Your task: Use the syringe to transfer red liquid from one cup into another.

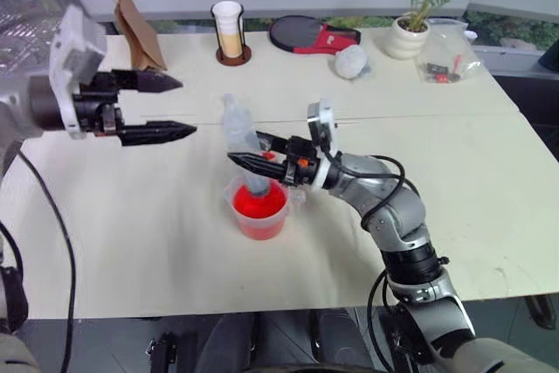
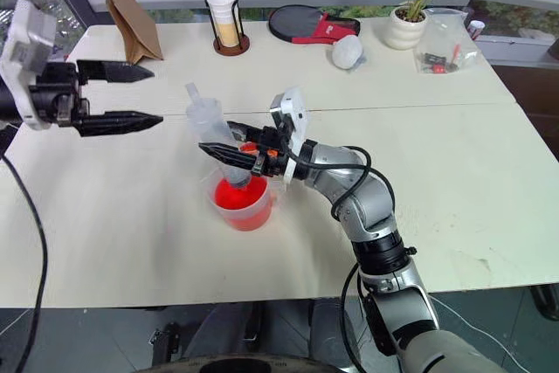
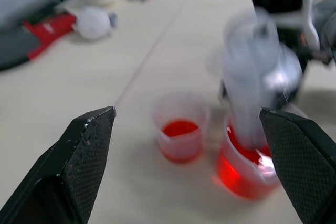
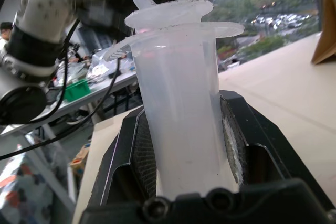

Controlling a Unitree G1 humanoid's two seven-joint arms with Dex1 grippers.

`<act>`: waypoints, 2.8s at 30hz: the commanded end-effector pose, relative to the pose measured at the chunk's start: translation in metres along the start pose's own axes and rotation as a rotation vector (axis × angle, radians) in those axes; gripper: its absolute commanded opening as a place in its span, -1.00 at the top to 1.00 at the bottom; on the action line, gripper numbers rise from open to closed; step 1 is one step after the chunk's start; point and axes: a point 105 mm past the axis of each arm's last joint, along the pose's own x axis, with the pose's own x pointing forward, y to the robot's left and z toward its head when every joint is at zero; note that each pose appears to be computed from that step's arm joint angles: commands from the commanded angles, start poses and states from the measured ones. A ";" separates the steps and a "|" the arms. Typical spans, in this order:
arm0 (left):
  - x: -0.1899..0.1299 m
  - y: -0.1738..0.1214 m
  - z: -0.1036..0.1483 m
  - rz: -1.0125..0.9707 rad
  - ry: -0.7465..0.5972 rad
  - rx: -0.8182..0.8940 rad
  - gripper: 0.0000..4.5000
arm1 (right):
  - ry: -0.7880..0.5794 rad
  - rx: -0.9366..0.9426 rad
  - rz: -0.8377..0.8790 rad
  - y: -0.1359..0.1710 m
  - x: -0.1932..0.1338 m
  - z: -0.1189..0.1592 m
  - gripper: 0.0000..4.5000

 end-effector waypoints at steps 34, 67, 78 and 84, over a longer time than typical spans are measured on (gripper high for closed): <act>0.042 -0.008 0.005 -0.125 -0.073 0.040 -0.89 | -0.058 -0.006 -0.029 0.009 0.002 0.009 0.38; 0.042 -0.011 0.052 -0.233 -0.182 0.125 0.99 | -0.026 0.027 -0.029 0.021 0.001 -0.007 0.38; 0.039 -0.006 0.048 -0.213 -0.176 0.091 -0.81 | -0.080 0.011 -0.074 0.011 -0.002 0.011 0.38; 0.012 -0.003 0.022 -0.169 -0.127 -0.023 -0.81 | -0.207 0.001 -0.091 0.008 -0.009 0.064 0.38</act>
